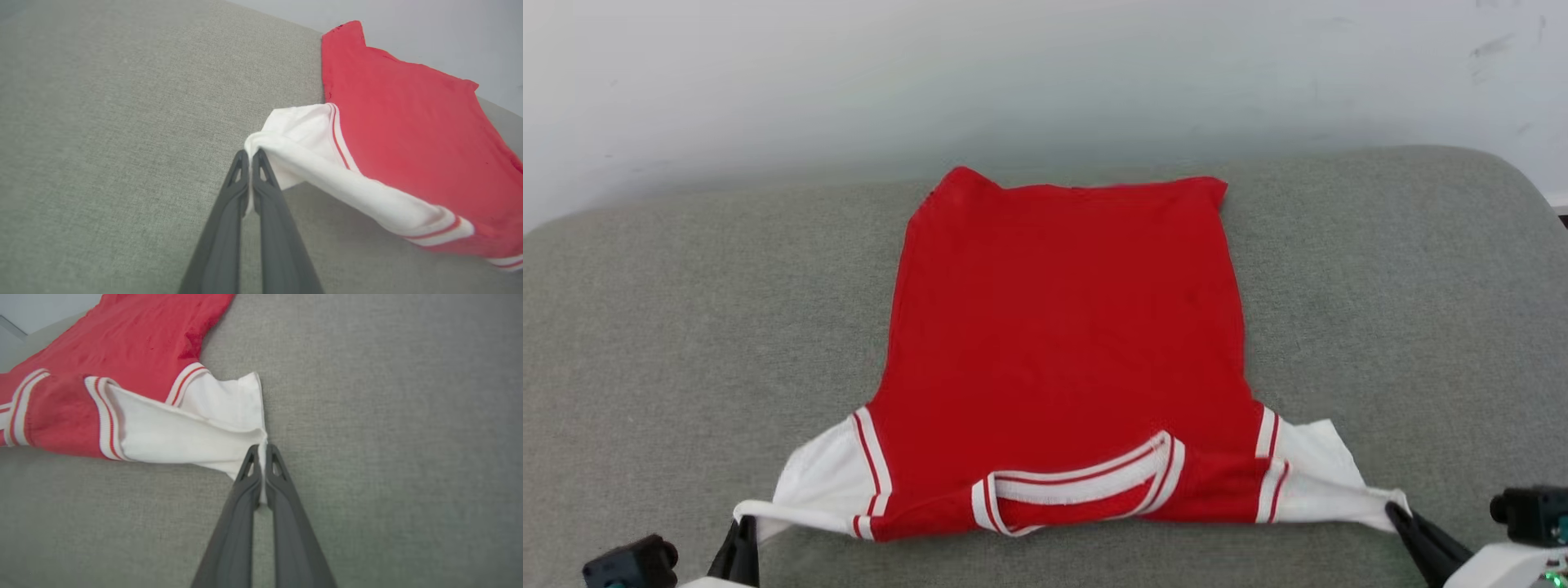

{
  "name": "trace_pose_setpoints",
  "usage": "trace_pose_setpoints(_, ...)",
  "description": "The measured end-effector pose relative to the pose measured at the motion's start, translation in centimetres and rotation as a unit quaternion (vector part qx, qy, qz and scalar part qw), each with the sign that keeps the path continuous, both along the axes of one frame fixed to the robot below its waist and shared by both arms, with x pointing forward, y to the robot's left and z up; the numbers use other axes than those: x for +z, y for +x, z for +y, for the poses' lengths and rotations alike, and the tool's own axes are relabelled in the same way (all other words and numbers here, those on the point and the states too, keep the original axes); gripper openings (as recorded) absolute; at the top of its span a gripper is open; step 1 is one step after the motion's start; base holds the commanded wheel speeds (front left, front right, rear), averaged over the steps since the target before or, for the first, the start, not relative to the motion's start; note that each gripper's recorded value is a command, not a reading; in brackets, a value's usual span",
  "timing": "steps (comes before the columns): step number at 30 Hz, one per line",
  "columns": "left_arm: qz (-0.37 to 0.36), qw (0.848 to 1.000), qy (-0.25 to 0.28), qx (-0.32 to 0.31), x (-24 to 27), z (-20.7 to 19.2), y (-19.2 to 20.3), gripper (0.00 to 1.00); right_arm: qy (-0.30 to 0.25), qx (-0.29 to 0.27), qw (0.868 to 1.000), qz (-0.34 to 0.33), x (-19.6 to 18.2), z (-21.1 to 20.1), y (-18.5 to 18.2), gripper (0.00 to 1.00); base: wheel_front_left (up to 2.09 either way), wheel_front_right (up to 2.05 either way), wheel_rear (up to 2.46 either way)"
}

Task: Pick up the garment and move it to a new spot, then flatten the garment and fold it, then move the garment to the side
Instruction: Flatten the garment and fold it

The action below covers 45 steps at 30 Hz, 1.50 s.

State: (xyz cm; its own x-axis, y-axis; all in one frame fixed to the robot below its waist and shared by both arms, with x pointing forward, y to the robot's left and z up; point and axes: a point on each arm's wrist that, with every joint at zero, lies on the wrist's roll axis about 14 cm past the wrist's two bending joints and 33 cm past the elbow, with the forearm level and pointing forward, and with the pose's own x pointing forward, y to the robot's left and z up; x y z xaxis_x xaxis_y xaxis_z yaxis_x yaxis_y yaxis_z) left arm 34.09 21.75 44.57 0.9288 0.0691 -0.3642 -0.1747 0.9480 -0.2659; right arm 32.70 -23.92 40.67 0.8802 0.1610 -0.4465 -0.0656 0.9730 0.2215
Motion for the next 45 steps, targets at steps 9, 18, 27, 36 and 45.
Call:
trace_pose_setpoints(9, 0.006, 1.000, 0.016, -0.002, 0.0, -0.4, -2.2, 0.00, 0.011, -0.024, 0.995, 0.098, -2.7, 1.2, -5.0, 1.00, 0.00, 0.00, 0.00)
trace_pose_setpoints(18, -0.021, 0.999, 0.016, -0.025, 1.3, -2.2, -0.1, 0.00, 0.020, -0.062, 0.998, -0.002, 3.5, -0.9, 2.9, 1.00, 0.00, 0.00, 0.00)
trace_pose_setpoints(27, -0.051, 0.998, 0.007, -0.048, 1.5, -4.6, 4.3, 0.00, 0.030, -0.047, 0.998, -0.003, 5.7, -1.6, 15.4, 1.00, 0.00, 0.00, 0.00)
trace_pose_setpoints(36, -0.069, 0.996, 0.000, -0.062, 0.6, -6.2, 7.9, 0.00, 0.021, 0.022, 0.991, 0.129, 2.3, 1.5, 23.8, 1.00, 0.00, 0.00, 0.00)
trace_pose_setpoints(45, -0.053, 0.997, -0.004, -0.058, -2.0, -6.2, 9.7, 0.00, 0.017, 0.092, 0.970, 0.225, -3.1, 7.2, 28.9, 1.00, 0.00, 0.00, 0.00)
